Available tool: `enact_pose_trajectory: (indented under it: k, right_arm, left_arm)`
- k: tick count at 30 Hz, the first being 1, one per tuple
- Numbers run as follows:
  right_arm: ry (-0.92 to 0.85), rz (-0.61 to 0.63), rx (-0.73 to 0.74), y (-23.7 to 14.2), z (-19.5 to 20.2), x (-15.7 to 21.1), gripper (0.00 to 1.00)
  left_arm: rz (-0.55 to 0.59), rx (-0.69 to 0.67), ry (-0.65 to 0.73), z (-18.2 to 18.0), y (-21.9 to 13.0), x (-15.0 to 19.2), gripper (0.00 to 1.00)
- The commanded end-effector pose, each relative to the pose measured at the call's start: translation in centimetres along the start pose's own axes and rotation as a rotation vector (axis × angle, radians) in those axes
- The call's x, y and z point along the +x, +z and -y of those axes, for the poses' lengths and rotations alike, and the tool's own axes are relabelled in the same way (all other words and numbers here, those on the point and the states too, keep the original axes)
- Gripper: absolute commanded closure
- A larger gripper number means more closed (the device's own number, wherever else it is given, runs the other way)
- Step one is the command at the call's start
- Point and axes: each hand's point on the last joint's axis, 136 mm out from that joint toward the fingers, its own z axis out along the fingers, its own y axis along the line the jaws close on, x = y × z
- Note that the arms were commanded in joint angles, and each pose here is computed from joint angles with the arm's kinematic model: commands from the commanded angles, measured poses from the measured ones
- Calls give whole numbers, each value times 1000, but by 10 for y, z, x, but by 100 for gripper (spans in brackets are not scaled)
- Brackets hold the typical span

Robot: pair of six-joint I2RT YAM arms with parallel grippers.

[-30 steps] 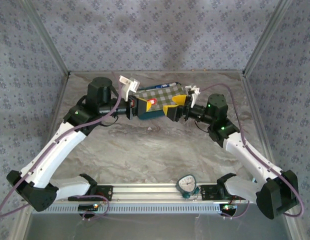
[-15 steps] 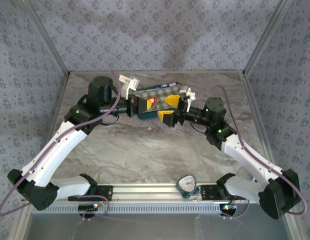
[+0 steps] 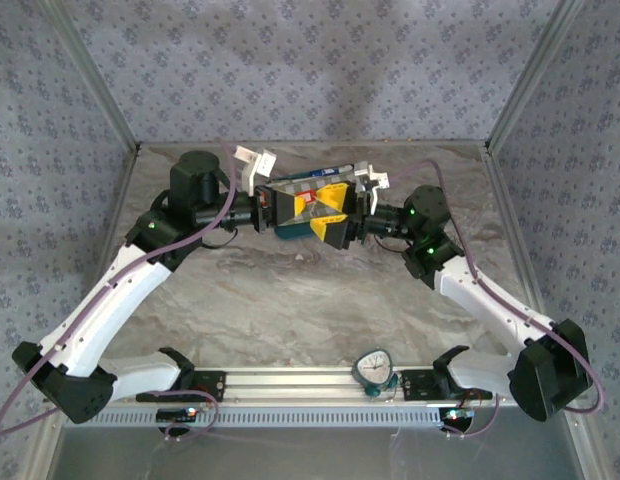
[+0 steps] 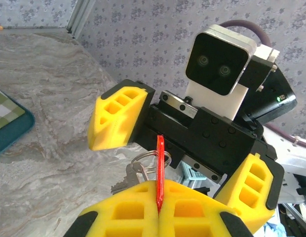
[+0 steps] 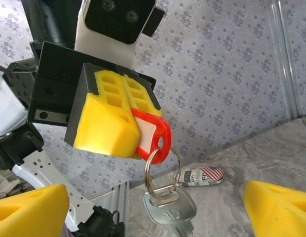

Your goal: Remove the keys from the keyring

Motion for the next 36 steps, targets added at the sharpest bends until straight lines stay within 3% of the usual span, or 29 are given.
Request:
enact_pose_trajectory:
  k: [1, 9, 12, 29, 36]
  right_arm:
    - [-36, 31, -86, 4, -21, -24, 8]
    - [-34, 20, -171, 8, -38, -26, 30]
    - [-37, 12, -183, 11, -42, -23, 33]
    - [-43, 95, -158, 14, -45, -39, 90]
    - [-29, 100, -121, 11, -38, -39, 100]
  left_arm:
    - [40, 84, 29, 24, -9, -12, 100]
    - [72, 98, 35, 31, -14, -19, 100]
    - [92, 106, 31, 32, -16, -23, 100]
    - [175, 103, 36, 34, -27, -27, 100]
    - [226, 83, 52, 33, -40, -30, 100]
